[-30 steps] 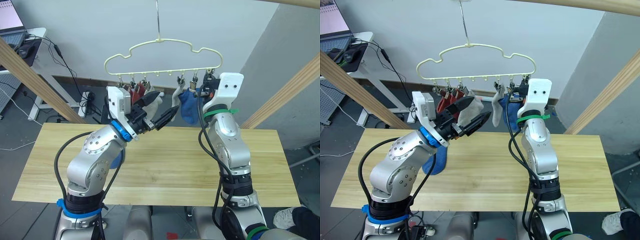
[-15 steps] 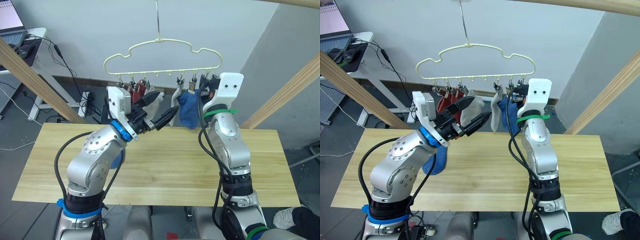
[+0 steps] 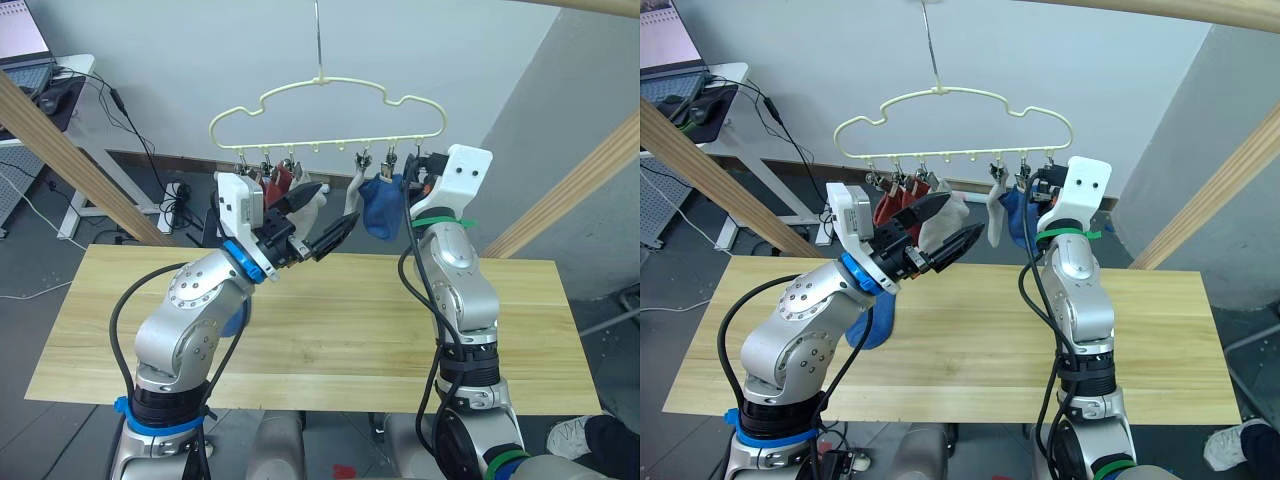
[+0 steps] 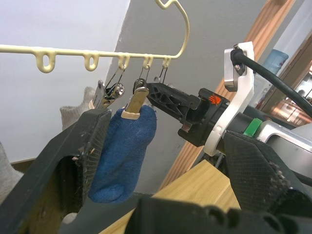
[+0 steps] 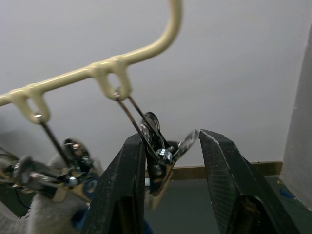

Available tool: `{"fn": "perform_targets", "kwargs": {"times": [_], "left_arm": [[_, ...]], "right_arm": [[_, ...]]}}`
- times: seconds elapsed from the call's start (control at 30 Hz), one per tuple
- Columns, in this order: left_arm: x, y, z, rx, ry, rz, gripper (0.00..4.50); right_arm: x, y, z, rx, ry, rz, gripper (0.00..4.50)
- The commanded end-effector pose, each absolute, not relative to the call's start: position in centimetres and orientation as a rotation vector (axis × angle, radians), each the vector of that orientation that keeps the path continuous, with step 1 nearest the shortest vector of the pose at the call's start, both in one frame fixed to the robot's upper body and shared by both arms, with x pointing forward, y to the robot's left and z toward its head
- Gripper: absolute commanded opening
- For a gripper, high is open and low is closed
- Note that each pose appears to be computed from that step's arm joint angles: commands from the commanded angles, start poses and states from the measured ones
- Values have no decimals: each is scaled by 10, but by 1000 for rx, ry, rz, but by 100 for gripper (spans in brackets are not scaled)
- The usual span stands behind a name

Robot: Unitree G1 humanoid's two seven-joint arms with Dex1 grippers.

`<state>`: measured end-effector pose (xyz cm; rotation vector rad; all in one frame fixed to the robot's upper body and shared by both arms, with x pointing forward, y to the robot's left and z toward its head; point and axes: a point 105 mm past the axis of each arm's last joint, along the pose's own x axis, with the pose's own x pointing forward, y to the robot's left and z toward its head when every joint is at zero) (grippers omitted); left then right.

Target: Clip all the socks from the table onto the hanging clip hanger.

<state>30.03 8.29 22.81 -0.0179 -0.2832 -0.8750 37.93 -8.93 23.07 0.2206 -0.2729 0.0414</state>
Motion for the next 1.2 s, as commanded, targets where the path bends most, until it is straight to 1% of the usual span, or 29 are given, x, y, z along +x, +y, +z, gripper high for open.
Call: {"fn": "perform_targets", "kwargs": {"times": [0.03, 0.37, 0.93, 1.03, 1.1, 1.17, 1.2], "left_arm": [[292, 79, 240, -7, -344, -892, 417], [290, 77, 240, -9, -344, -896, 417], [290, 77, 239, -11, -345, -897, 417], [290, 76, 239, -13, -343, -897, 417], [290, 76, 239, -14, -342, -898, 417], [289, 76, 238, -16, -341, -897, 417], [289, 76, 238, -17, -340, -897, 417]], "right_arm": [[373, -81, 251, 259, -343, 58, 173], [370, -75, 260, 240, -381, 85, 173], [369, -79, 263, 253, -390, 72, 173], [369, -79, 263, 256, -393, 74, 113], [369, -79, 263, 258, -395, 76, 57], [369, -81, 264, 250, -399, 80, 15], [370, -83, 264, 244, -399, 85, 1]]}}
